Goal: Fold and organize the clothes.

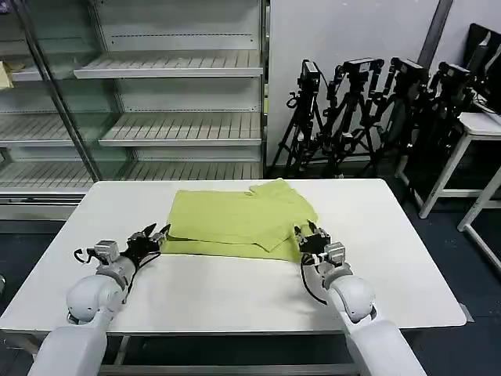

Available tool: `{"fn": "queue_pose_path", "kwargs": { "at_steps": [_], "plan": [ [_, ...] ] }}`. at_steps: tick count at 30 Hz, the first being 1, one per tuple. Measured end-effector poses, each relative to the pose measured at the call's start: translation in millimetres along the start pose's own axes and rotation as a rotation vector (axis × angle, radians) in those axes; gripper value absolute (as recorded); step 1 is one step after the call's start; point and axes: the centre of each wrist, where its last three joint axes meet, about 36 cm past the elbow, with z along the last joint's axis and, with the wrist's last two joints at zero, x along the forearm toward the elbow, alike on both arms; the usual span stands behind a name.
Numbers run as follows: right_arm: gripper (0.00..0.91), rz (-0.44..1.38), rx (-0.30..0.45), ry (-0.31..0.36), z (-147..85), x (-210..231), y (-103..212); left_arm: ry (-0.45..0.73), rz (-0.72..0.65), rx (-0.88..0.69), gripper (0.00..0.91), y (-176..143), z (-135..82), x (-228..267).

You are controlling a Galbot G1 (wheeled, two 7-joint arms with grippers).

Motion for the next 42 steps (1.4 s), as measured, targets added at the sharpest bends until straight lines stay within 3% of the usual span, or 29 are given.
{"fn": "queue_pose_path", "kwargs": {
  "at_steps": [17, 18, 19, 20, 42],
  "plan": [
    [0.907, 0.031, 0.002, 0.106, 14.0, 48.9, 4.4, 0.092, -0.041, -0.004, 0.907, -15.5, 10.0, 19.7],
    [0.534, 0.034, 0.0, 0.113, 14.6, 50.5, 4.1, 0.098, -0.048, -0.003, 0.343, -15.2, 10.6, 18.7],
    [0.191, 0.036, -0.002, 0.117, 14.9, 51.4, 3.7, 0.103, -0.053, -0.002, 0.101, -14.9, 11.3, 17.8],
    [0.0, 0.038, -0.005, 0.121, 15.1, 52.1, 3.3, 0.108, -0.059, 0.0, 0.01, -14.0, 12.5, 17.1],
    [0.0, 0.014, -0.039, 0.147, 13.8, 63.8, 8.8, 0.163, -0.063, 0.006, 0.02, -16.9, 27.4, 15.4]
  ]
}}
